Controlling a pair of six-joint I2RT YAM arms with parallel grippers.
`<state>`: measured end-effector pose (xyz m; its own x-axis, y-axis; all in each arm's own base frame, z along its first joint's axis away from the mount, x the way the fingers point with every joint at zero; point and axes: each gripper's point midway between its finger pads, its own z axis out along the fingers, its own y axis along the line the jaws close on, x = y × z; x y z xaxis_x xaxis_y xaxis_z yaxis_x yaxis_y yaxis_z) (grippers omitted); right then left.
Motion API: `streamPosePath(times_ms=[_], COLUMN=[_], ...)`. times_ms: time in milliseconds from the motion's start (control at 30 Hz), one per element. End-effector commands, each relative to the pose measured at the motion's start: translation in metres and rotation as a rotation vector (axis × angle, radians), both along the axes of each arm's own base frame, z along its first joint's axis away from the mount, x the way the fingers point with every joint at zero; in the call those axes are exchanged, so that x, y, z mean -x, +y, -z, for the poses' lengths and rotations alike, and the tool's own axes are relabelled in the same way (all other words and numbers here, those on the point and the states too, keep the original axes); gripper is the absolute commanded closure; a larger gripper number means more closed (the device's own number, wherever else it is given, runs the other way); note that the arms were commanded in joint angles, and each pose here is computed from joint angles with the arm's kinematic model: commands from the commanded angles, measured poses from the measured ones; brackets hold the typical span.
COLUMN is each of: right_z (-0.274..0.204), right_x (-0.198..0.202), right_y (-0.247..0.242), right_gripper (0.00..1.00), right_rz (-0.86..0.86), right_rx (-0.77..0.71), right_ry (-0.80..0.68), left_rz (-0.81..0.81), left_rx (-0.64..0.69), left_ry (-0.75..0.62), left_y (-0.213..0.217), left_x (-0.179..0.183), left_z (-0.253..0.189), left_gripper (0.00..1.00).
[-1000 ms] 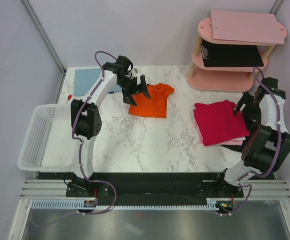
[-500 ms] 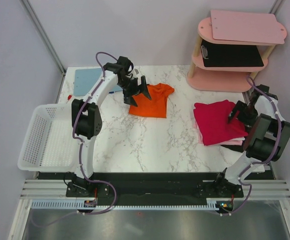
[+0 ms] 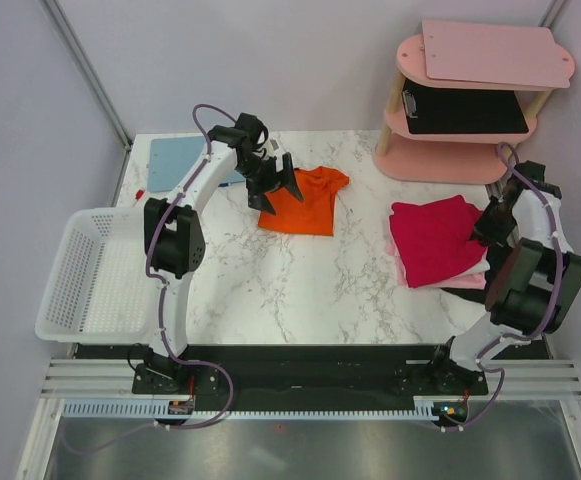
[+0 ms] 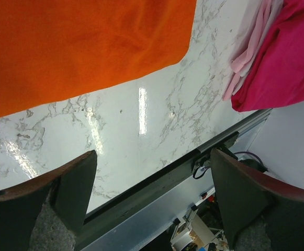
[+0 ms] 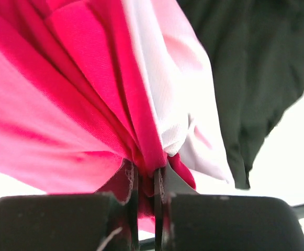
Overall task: Fold and stack the t-shirts
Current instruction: Put the neatly folded tshirt into the corner of the board with the right arm
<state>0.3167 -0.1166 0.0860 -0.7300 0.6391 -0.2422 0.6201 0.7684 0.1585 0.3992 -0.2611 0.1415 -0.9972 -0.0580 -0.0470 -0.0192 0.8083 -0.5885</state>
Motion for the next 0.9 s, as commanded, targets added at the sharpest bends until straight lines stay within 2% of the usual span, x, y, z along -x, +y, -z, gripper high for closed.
streamPosePath(times_ms=[0, 200, 333, 467, 500, 533, 567, 633, 667, 700, 867], right_z=[-0.059, -0.068, -0.044, -0.015, -0.01, -0.006, -0.003, -0.009, -0.015, -0.024, -0.06], right_x=[0.016, 0.047, 0.068, 0.065, 0.067, 0.068, 0.068, 0.06, 0.056, 0.05, 0.021], right_y=[-0.01, -0.016, -0.016, -0.019, -0.022, -0.024, -0.027, -0.031, -0.033, -0.036, -0.031], right_gripper=[1.0, 1.0, 1.0, 1.0, 0.97, 0.85, 0.63, 0.38, 0.11, 0.02, 0.02], right_rz=[0.118, 0.223, 0.251, 0.225, 0.231, 0.244, 0.248, 0.239, 0.237, 0.236, 0.175], right_rx=[0.128, 0.164, 0.168, 0.155, 0.169, 0.176, 0.182, 0.193, 0.202, 0.209, 0.218], right_ry=[-0.108, -0.063, 0.034, 0.071, 0.091, 0.111, 0.133, 0.111, 0.091, 0.061, -0.058], left_rz=[-0.008, -0.007, -0.001, 0.0, 0.004, 0.005, 0.006, 0.005, 0.002, 0.003, -0.031], left_rx=[-0.003, -0.003, -0.003, -0.003, -0.002, -0.003, -0.002, -0.01, -0.01, -0.013, -0.053], left_ry=[0.044, 0.053, 0.058, 0.056, 0.053, 0.056, 0.048, 0.049, 0.038, 0.038, 0.007], left_y=[-0.004, -0.005, -0.006, -0.006, -0.007, -0.007, -0.007, -0.005, -0.005, -0.004, 0.007], left_x=[0.002, 0.0, -0.001, -0.004, -0.004, -0.005, -0.006, -0.007, -0.009, -0.009, -0.02], left_z=[0.008, 0.012, 0.016, 0.017, 0.017, 0.018, 0.017, 0.017, 0.014, 0.014, 0.009], left_gripper=[0.06, 0.06, 0.07, 0.07, 0.07, 0.07, 0.07, 0.07, 0.07, 0.07, 0.06])
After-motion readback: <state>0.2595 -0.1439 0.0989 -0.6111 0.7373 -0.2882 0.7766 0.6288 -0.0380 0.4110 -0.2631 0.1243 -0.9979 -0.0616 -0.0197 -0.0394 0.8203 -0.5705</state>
